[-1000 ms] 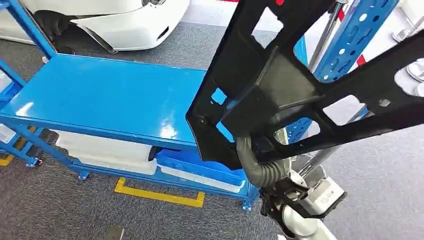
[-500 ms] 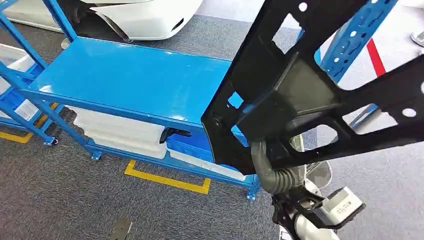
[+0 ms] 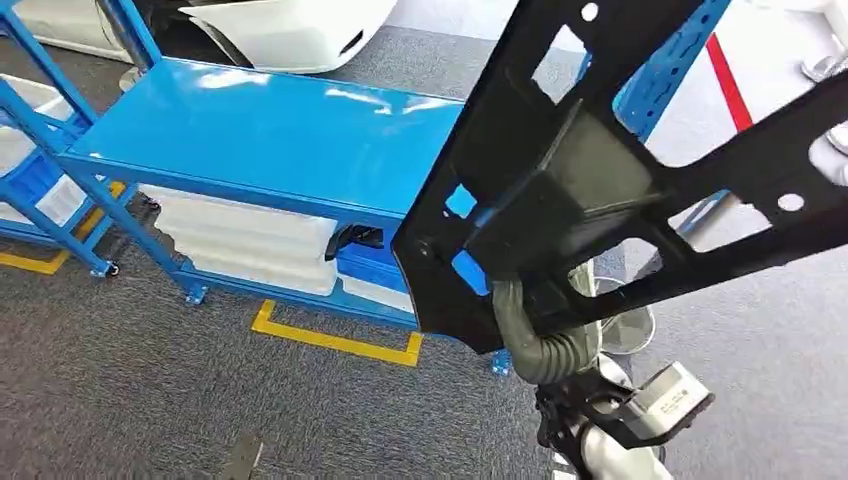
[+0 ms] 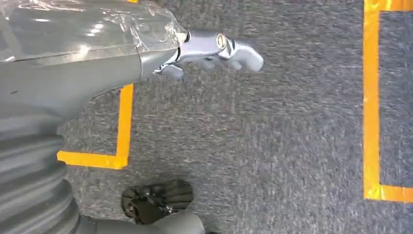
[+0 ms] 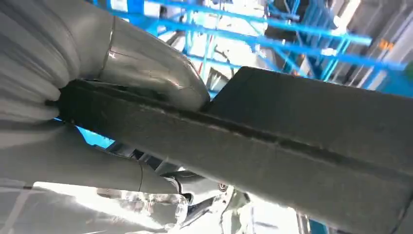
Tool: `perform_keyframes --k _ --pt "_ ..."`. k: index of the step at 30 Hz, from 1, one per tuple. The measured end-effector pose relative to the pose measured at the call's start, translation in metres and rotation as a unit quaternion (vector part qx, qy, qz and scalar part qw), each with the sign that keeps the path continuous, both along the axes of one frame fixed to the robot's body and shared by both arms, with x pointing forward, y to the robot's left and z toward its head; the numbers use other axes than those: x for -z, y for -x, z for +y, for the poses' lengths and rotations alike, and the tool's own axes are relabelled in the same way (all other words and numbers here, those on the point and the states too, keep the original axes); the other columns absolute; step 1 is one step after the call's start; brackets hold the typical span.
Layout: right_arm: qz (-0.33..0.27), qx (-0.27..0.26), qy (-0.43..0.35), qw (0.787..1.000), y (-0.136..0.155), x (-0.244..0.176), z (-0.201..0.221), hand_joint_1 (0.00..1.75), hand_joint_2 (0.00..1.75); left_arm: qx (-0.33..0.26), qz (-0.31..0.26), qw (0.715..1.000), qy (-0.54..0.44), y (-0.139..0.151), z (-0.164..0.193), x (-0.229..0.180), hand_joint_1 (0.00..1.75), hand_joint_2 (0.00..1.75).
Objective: Take the parts from the cabinet and place them on the table.
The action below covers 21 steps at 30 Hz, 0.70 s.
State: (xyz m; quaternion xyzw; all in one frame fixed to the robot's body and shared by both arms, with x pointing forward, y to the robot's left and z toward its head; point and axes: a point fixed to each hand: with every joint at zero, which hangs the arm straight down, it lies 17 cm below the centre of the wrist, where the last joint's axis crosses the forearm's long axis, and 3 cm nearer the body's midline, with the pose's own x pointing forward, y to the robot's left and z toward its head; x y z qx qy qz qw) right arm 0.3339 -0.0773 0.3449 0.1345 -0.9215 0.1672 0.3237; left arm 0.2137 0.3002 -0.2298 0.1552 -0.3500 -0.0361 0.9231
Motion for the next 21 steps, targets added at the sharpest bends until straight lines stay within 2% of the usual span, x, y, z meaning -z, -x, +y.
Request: perform_keyframes --k 21 --pt "0.013 0.001 0.000 1.000 0.0016 0.0076 0.0001 1.75 1.75 0.019 0.002 1.000 -0.010 -0.0031 0.0001 -0.0006 0.00 1.75"
